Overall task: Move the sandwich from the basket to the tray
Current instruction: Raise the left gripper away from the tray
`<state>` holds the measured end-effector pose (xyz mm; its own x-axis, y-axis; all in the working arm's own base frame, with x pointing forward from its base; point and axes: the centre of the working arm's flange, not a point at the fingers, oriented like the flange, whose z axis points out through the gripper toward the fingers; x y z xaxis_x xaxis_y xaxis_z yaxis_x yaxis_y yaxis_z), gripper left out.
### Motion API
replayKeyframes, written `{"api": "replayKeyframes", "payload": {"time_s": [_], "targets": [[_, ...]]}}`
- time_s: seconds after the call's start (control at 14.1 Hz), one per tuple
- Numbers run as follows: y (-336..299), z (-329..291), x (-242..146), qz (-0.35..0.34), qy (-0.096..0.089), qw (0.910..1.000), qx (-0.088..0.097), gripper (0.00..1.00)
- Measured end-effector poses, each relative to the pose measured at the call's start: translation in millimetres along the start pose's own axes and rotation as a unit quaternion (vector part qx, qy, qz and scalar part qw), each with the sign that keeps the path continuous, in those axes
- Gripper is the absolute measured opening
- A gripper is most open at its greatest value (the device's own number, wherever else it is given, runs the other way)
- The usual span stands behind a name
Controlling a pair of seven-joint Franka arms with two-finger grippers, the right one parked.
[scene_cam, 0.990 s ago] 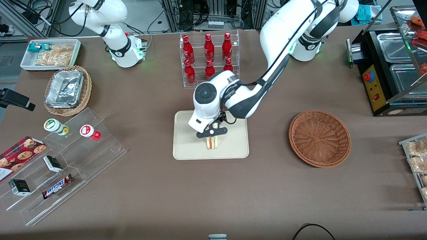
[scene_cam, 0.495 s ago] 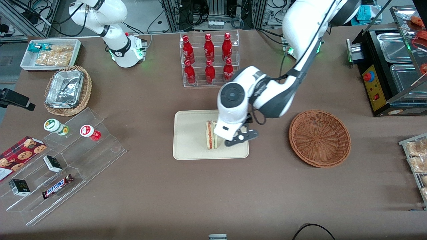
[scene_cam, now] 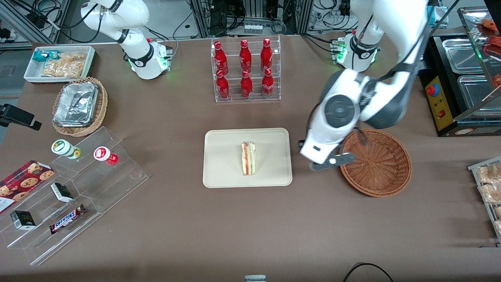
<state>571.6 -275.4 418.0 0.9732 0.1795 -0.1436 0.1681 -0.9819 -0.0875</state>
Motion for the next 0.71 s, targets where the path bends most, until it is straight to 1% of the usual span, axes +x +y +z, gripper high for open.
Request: {"api": "replayKeyframes", "payload": {"time_s": [0.14,0.28,0.35,0.57,0.71], "targets": [[-45,-21,1,0.018,-0.026,0.9995,-0.002,1.00],[-84,-45,-1,0.032,-0.038,0.9987,-0.005,1.00],[-102,-56,-2,0.039,-0.042,0.9983,-0.006,1.00],[-147,-83,-8,0.054,-0.048,0.9974,-0.007,1.00],[-173,-101,-13,0.068,-0.045,0.9967,-0.008,1.00]]}}
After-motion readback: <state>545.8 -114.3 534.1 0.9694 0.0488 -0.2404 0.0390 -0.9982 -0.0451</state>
